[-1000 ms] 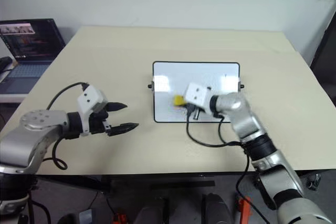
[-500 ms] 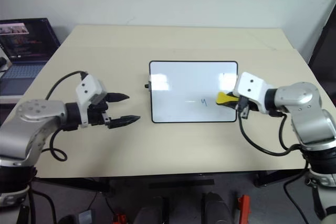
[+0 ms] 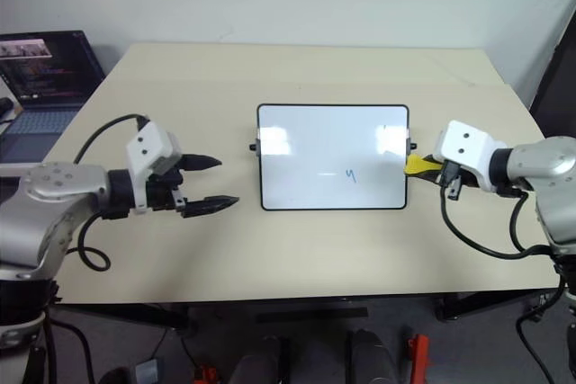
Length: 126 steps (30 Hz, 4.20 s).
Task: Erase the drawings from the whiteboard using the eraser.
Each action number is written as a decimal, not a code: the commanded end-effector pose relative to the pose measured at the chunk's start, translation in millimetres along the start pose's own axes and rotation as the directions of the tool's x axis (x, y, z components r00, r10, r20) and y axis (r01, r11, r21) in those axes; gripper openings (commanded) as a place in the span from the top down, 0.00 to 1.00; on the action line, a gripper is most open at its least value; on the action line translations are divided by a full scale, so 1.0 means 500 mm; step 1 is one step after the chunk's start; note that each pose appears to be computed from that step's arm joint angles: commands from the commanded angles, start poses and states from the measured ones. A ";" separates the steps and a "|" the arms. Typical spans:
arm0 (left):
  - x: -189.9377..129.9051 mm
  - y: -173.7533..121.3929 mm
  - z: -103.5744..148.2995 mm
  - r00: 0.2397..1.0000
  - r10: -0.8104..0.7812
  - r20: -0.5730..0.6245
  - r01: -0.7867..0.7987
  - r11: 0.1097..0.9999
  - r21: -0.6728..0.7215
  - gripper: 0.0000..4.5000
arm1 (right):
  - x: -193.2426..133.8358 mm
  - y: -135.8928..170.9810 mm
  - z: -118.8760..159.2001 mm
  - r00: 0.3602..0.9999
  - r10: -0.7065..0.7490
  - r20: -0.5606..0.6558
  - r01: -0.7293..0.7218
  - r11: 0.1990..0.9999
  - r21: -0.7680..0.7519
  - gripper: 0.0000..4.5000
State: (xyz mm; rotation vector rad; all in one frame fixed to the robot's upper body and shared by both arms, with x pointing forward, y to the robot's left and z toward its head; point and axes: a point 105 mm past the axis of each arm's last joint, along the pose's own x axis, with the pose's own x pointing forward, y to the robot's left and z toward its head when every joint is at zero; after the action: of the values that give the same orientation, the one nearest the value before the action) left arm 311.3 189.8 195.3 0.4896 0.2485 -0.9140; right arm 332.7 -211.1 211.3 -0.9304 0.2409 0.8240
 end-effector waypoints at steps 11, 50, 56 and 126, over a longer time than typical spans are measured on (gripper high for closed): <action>-0.019 0.003 0.030 0.999 0.034 0.034 -0.036 0.998 0.043 0.00 | -0.032 -0.048 0.026 0.995 -0.063 0.075 0.064 0.998 -0.010 0.85; -0.026 0.042 0.113 0.973 0.135 0.186 -0.163 0.977 0.141 0.00 | -0.046 -0.050 0.033 0.991 -0.090 0.100 0.090 0.996 0.011 0.85; -0.022 0.040 0.109 0.975 0.131 0.182 -0.157 0.978 0.138 0.00 | -0.047 -0.043 0.023 0.993 -0.081 0.087 0.080 0.997 0.016 0.85; 0.002 0.020 0.073 0.989 0.086 0.123 -0.100 0.988 0.117 0.00 | 0.286 0.127 0.035 0.988 0.027 0.152 -0.031 0.999 0.025 0.88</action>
State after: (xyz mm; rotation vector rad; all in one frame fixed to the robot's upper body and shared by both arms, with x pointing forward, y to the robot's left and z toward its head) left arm 321.5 172.3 216.0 0.5257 0.1045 -0.8861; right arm 374.4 -100.5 103.8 -0.8051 0.1234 0.9516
